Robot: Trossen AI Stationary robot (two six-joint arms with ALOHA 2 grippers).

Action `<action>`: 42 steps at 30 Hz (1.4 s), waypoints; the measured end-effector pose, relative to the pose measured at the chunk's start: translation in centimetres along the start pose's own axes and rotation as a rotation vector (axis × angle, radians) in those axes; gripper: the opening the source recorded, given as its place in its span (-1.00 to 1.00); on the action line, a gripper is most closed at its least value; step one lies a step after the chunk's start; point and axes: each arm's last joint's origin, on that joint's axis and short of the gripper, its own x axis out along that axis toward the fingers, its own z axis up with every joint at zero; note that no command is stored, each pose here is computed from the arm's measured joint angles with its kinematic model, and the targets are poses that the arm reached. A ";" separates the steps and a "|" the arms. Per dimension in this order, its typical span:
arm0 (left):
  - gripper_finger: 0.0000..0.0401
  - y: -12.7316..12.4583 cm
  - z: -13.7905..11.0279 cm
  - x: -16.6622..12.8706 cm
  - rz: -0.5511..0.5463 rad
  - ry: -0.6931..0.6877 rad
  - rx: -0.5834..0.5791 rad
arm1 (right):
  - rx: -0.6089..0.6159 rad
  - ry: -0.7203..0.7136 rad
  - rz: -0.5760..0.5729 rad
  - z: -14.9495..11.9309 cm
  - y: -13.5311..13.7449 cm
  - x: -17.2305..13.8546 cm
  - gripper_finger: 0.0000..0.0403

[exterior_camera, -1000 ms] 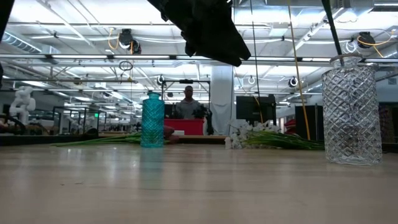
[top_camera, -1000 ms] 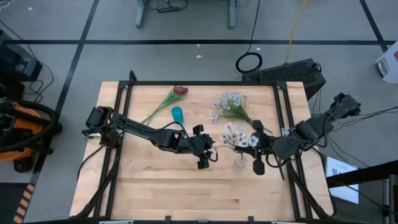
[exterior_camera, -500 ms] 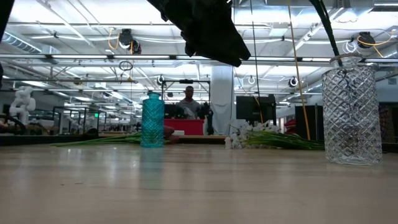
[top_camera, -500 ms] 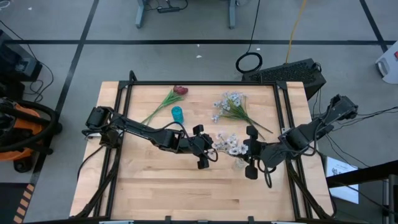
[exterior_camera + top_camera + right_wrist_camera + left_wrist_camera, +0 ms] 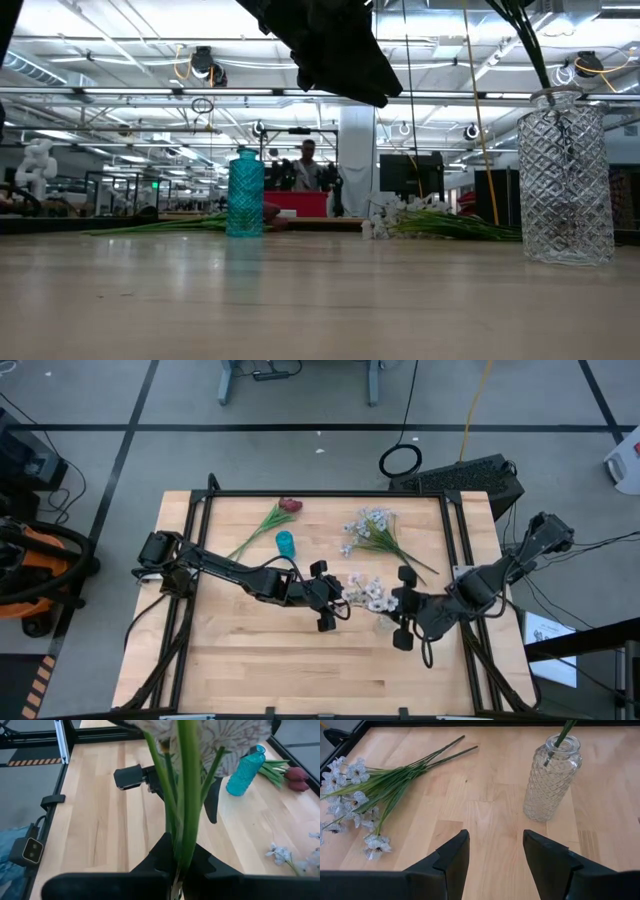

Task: Sort flowers into vase by color
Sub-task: Put the white flowers into the transparent vase

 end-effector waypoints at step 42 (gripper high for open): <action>-0.04 0.0 0.0 0.0 -0.001 -0.001 -0.003 | 0.034 0.125 -0.034 -1.8 0.6 0.5 -0.14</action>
